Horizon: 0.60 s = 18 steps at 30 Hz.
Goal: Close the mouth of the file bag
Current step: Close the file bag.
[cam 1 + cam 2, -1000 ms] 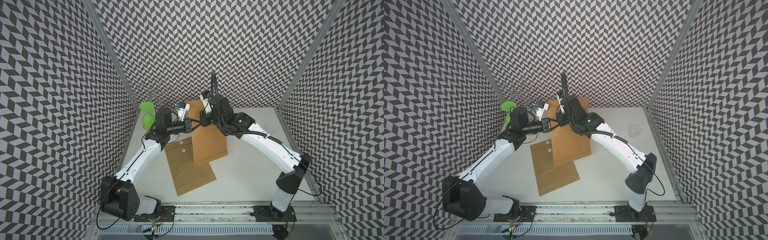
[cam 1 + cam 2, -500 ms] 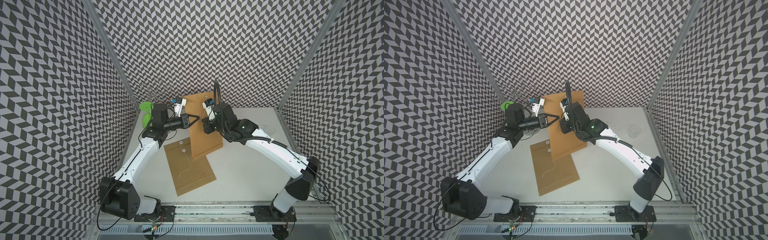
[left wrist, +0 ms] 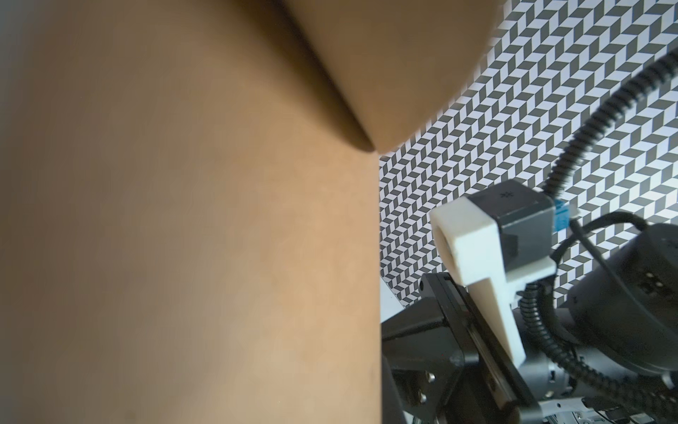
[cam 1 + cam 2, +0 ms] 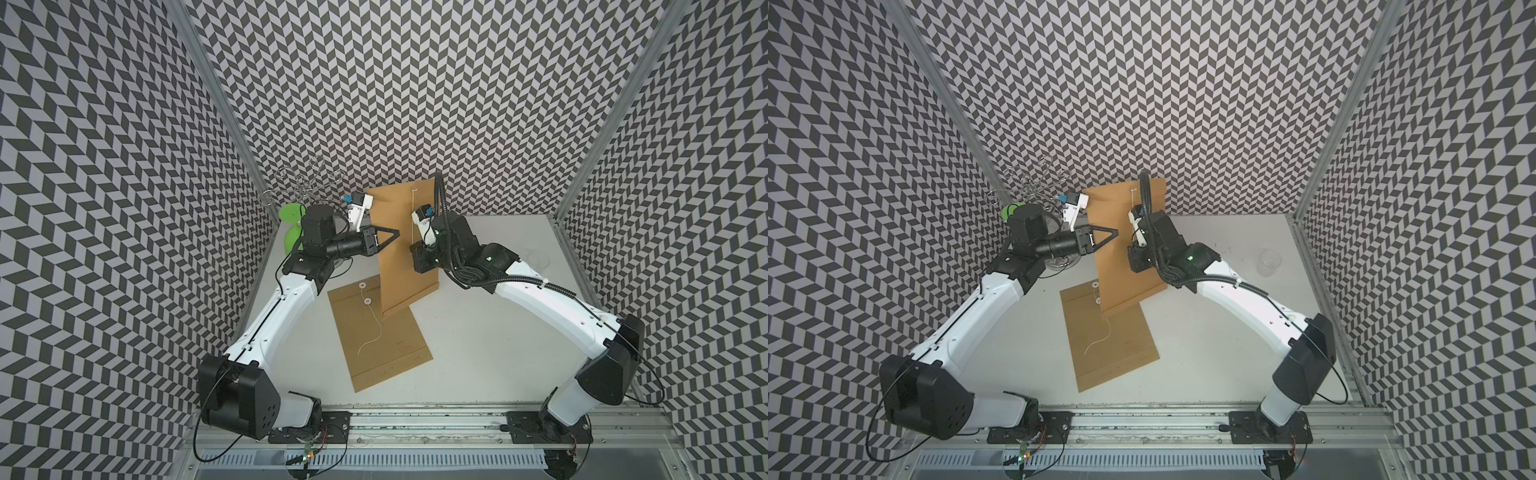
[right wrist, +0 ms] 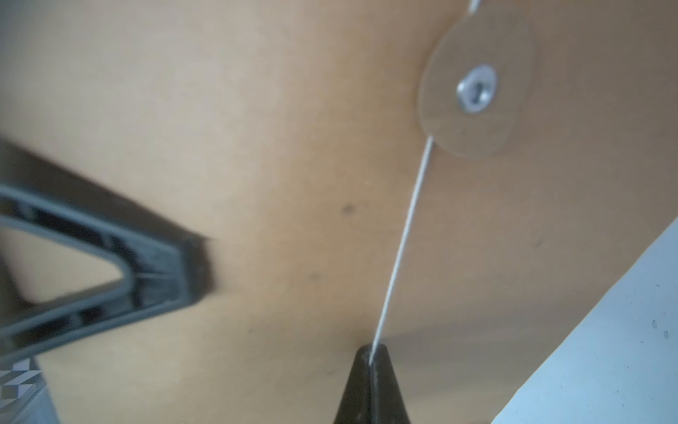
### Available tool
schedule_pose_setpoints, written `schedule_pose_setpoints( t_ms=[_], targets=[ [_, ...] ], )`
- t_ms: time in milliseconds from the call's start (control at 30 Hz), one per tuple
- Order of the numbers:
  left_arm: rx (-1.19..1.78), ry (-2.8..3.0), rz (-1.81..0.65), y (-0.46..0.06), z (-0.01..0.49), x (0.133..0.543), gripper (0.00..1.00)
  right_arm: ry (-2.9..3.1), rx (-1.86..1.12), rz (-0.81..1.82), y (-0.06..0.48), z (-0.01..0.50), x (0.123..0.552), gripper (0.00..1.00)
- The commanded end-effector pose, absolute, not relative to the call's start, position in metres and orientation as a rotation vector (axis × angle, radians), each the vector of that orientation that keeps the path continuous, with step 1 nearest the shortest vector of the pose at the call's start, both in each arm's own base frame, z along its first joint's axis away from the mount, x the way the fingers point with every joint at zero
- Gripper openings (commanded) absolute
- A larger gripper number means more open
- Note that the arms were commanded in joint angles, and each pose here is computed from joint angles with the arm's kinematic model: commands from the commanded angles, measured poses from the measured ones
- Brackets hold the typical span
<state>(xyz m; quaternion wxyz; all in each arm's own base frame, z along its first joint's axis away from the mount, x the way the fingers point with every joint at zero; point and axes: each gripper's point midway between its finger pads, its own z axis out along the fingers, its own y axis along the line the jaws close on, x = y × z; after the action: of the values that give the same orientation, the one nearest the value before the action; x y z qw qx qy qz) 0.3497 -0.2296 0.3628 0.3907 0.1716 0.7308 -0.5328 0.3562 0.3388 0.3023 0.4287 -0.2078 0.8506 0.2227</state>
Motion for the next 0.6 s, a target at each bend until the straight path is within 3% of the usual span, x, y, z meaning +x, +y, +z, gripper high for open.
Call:
schedule_pose_setpoints(
  t_ms=[0,567],
  targets=[
    [0.516,1.743,-1.345,-0.229,0.398,0.343,0.00,2.091,-0.494,0.625,0.335,0.314,0.356,0.00],
    [0.566,1.764,-1.367,-0.232,0.390,0.320,0.00,2.030,-0.319,0.528,0.277,0.348,0.420,0.00]
  ],
)
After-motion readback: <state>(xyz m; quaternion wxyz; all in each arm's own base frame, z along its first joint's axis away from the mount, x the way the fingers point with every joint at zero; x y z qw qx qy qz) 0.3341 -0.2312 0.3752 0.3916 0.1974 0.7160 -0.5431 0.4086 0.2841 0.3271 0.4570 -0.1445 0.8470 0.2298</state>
